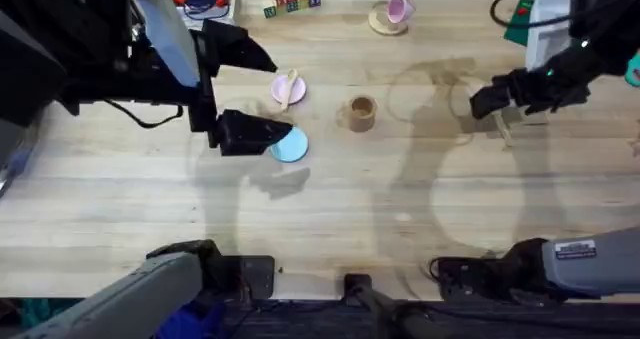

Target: Pick up a utensil and set it on the pink plate, then put the other utensil in the container.

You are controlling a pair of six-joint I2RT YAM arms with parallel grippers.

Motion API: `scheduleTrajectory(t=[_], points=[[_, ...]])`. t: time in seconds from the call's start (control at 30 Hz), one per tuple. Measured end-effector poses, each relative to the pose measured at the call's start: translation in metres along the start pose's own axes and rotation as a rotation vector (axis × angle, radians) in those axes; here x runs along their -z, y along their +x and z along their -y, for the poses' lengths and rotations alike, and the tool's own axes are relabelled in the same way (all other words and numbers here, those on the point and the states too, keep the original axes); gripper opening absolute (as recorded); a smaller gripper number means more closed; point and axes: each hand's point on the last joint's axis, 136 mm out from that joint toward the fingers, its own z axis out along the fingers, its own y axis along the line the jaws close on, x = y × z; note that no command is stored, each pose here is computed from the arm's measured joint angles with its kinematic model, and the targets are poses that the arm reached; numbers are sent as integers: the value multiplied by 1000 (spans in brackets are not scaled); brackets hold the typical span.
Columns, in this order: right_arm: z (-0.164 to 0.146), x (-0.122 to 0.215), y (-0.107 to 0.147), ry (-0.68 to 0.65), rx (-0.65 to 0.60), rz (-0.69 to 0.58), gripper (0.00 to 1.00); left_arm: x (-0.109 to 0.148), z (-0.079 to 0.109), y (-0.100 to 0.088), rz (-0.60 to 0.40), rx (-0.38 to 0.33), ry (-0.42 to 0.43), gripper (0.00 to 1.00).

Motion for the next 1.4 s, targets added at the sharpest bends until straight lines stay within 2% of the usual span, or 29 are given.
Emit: scheduleTrajectory(t=[0.23,1.4], points=[[-4,-19,14,-4,-1,-15,996,0,0,0,0,0,0,993],[-6,-25,2,-26,-5,36,997,0,0,0,0,0,0,993]])
